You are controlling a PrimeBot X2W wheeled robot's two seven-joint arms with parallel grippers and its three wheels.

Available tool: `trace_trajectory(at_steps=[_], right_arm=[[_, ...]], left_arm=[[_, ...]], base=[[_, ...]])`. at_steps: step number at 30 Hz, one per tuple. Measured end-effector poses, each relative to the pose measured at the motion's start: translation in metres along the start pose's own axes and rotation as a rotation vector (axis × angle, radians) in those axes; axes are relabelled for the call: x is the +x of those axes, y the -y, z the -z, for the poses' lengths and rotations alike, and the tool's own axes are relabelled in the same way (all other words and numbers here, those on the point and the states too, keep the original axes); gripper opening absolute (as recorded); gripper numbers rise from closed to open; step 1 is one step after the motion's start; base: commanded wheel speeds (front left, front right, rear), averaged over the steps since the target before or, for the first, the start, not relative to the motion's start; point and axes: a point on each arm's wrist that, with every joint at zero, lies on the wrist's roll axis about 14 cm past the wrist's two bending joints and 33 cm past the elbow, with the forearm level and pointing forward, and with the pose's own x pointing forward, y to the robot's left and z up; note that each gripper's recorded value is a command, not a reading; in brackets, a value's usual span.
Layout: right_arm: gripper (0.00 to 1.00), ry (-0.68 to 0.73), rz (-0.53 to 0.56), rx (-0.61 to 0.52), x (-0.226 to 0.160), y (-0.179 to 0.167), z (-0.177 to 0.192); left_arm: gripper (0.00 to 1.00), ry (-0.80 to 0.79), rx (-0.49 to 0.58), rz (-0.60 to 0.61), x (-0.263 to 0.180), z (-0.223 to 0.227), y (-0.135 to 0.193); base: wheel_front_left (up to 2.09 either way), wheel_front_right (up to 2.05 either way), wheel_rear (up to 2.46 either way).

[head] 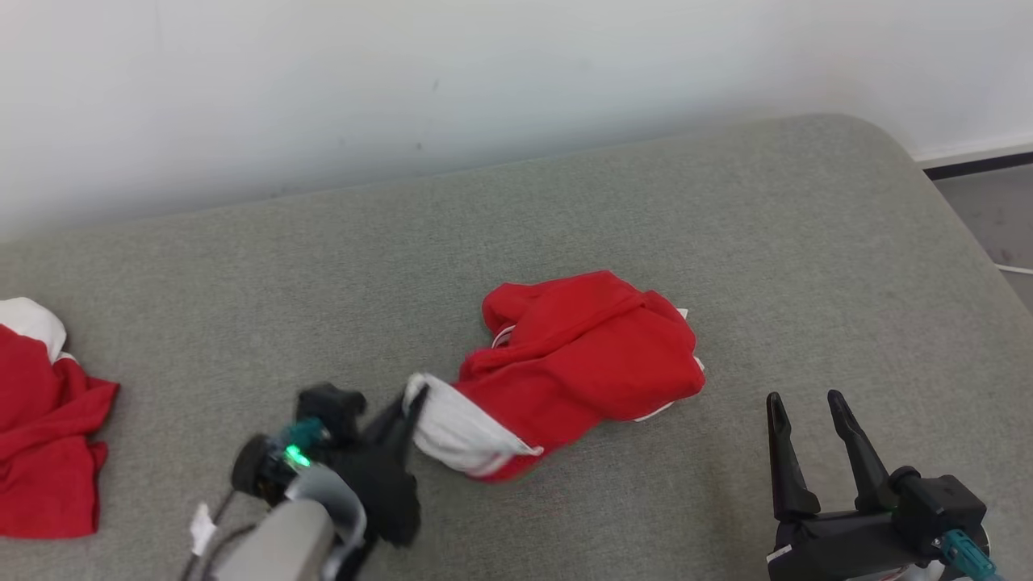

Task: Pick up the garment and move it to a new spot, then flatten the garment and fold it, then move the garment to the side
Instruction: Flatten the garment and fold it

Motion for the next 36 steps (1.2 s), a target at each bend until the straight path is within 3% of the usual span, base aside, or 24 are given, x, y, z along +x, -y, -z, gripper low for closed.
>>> trace_trajectory(at_steps=[5, 11, 18, 23, 28, 36], right_arm=[[1.00, -0.002, -0.016, 0.008, 0.001, -0.006, 0.001], [1.00, 0.001, -0.037, 0.018, 0.004, -0.015, 0.001], [1.00, 0.005, -0.044, 0.026, 0.004, -0.018, 0.001], [1.00, 0.004, -0.044, 0.032, 0.001, -0.020, 0.001], [1.00, 0.006, -0.047, 0.036, 0.000, -0.022, 0.001], [1.00, -0.002, -0.049, 0.041, 0.001, -0.023, 0.004]], left_arm=[[0.00, 0.115, 0.044, -0.091, -0.002, -0.048, -0.038], [0.00, 0.360, 0.169, -0.200, -0.020, -0.147, -0.080], [0.00, 0.565, 0.324, -0.237, -0.050, -0.228, -0.086], [0.00, 0.664, 0.391, -0.217, -0.063, -0.259, -0.069], [0.00, 0.635, 0.366, -0.101, -0.054, -0.239, -0.026], [0.00, 0.400, 0.181, 0.123, -0.031, -0.125, 0.059]], base=[[0.00, 0.00, 0.00], [0.00, 0.00, 0.00], [0.00, 0.00, 0.00], [0.00, 0.00, 0.00], [0.00, 0.00, 0.00], [0.00, 0.00, 0.00]])
